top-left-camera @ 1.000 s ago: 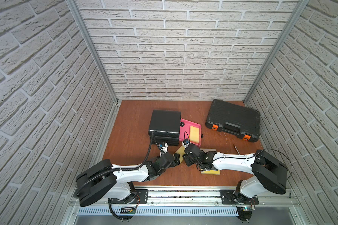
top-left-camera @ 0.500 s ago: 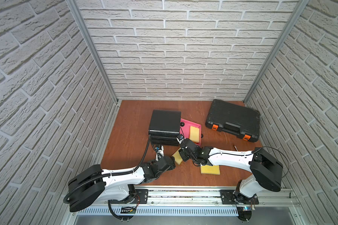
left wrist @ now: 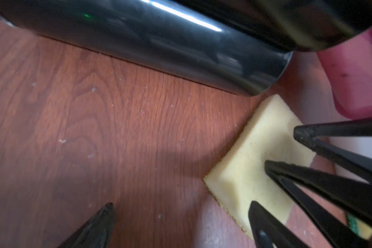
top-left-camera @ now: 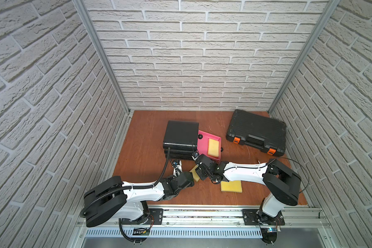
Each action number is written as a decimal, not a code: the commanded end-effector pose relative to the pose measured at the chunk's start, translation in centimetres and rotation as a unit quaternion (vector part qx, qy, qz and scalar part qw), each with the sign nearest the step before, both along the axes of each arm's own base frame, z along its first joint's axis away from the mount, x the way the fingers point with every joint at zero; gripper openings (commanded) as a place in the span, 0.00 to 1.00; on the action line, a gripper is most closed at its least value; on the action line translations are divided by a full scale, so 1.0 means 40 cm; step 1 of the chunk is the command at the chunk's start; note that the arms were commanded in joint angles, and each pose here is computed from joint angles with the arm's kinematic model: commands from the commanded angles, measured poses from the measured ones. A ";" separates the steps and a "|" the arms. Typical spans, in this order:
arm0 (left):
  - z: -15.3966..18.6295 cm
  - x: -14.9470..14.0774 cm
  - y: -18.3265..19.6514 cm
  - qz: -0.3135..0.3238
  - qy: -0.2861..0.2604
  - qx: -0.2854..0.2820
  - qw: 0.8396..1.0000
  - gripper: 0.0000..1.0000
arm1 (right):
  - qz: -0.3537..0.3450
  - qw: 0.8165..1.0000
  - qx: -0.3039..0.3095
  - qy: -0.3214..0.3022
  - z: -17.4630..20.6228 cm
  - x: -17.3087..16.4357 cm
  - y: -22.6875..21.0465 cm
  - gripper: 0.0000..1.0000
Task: Take the sponge out of the drawer
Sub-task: Adjust the sponge at the center of the board.
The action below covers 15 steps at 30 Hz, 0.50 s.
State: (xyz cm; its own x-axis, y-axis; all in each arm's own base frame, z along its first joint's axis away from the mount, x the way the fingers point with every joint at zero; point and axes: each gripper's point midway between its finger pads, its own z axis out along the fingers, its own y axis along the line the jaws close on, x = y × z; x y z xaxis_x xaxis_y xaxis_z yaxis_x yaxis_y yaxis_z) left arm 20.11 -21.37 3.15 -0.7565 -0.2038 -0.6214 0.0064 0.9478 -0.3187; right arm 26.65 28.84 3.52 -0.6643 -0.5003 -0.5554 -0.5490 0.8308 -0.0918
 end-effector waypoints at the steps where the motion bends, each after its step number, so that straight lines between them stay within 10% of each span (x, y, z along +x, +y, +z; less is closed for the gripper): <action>1: -0.017 0.009 -0.001 0.004 0.007 0.010 1.000 0.96 | -0.044 0.999 -0.001 0.013 -0.013 -0.016 -0.042 0.48; 15: -0.054 0.028 -0.017 -0.004 0.025 0.058 0.998 0.96 | -0.160 0.987 -0.014 0.031 -0.013 -0.089 -0.107 0.47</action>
State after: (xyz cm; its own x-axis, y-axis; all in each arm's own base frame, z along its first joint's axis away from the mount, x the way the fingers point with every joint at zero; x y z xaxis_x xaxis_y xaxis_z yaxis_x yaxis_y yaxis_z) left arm 22.11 -22.86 2.84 -0.7434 -0.1777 -0.6448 0.0001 0.9640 -0.2658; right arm 24.22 26.40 3.04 -0.7770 -0.3277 -0.5376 -0.3543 0.9334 -0.0569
